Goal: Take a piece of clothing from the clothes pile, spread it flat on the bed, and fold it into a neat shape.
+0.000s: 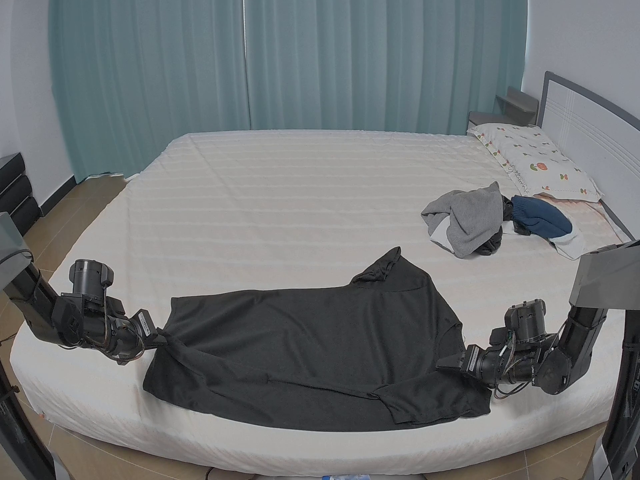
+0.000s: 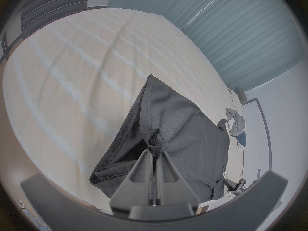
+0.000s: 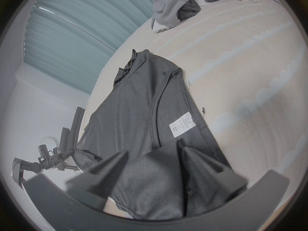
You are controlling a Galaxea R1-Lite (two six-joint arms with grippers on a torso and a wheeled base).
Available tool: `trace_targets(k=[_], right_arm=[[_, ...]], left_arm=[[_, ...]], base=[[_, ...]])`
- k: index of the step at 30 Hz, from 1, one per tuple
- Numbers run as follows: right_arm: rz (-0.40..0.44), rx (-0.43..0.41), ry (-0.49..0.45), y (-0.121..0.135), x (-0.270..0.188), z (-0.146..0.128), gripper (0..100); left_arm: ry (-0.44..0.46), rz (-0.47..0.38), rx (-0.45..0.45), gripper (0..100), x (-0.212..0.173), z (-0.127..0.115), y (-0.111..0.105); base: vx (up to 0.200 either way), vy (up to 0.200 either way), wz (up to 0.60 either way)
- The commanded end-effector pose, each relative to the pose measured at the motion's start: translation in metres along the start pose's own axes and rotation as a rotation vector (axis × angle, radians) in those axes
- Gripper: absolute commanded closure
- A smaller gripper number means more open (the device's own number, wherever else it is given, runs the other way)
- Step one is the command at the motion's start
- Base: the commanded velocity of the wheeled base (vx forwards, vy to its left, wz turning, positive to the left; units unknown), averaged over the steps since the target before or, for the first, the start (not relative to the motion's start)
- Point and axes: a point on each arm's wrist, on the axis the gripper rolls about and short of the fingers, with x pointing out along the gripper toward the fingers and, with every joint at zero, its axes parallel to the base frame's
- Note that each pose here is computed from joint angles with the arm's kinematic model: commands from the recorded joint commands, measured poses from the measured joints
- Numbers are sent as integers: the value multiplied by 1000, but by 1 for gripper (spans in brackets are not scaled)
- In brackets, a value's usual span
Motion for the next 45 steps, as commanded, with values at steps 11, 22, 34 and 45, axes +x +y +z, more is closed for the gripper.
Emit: trace_targets(k=[11,22,34,45], right_arm=[[38,-14,-64,14,-31,8,100],[65,-15,-121,21,-64,7,100],[47,0,-95,16,-60,2,100],[51,-4,-96,17,-57,4,100]], left_arm=[[-12,24,5,100,-1,-1,2],[-32,71,17,100,1,0,5],[5,96,1,0,17,-2,13],[-76,57,-11,0,19,25,7]], base=[[0,0,0],[0,0,0],[0,0,0],[0,0,0]])
